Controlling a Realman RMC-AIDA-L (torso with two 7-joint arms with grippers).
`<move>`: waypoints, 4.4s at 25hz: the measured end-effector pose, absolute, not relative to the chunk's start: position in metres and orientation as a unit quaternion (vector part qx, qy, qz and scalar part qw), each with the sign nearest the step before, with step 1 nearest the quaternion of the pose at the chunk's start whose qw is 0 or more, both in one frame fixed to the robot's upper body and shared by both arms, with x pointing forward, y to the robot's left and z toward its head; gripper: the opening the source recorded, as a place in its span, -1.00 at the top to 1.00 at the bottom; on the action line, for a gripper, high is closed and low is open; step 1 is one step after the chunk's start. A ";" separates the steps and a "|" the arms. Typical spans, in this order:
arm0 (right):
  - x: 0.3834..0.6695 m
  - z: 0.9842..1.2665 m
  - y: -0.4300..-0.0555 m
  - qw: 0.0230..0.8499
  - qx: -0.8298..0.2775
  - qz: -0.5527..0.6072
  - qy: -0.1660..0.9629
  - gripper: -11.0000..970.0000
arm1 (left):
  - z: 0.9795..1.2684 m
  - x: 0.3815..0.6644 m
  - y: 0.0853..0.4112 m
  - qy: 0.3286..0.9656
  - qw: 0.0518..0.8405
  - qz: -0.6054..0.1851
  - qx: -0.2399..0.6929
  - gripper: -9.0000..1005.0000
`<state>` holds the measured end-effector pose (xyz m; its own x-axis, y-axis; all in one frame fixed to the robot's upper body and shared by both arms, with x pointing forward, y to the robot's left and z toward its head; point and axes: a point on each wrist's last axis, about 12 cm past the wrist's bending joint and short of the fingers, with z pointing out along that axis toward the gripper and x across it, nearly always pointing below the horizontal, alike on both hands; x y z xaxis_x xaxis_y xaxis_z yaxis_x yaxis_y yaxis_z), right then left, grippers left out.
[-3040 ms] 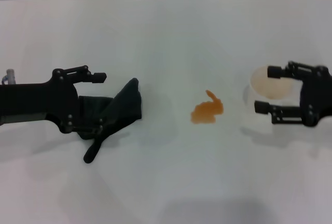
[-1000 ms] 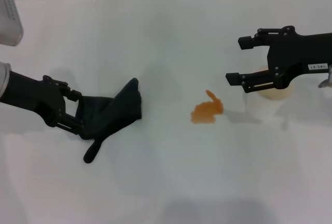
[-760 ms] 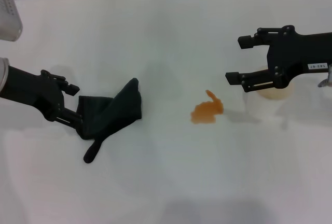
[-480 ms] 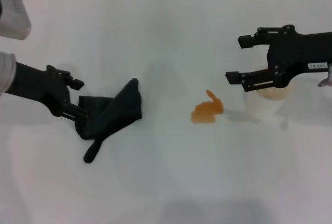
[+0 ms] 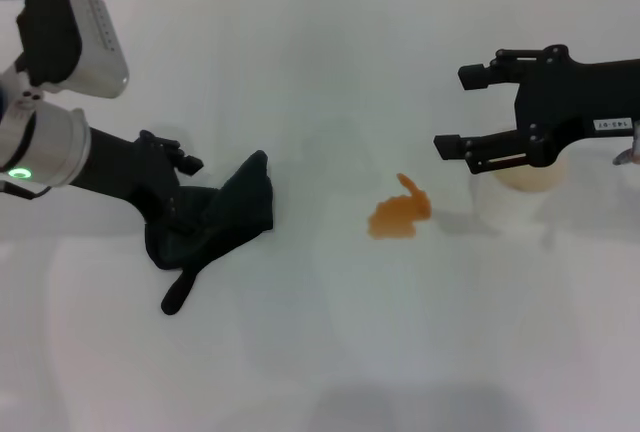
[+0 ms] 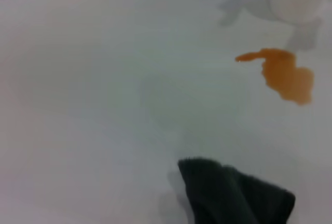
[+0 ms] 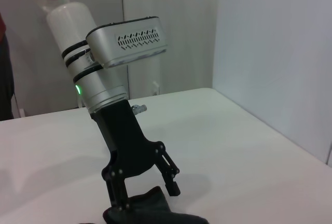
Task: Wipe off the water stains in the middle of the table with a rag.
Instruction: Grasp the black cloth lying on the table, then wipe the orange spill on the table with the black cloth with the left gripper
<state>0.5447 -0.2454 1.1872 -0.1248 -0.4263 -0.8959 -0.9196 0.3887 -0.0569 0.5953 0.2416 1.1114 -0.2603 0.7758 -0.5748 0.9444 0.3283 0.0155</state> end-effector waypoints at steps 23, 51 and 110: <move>0.543 1.188 -0.248 0.454 -0.480 0.271 0.700 -0.77 | 1.108 0.591 0.235 0.776 0.265 -0.199 0.537 -0.68; 0.540 1.184 -0.249 0.452 -0.473 0.280 0.702 -0.77 | 1.098 0.583 0.243 0.785 0.255 -0.204 0.526 -0.68; 0.544 1.191 -0.250 0.472 -0.471 0.280 0.691 -0.77 | 1.115 0.632 0.180 0.738 0.356 -0.198 0.538 0.81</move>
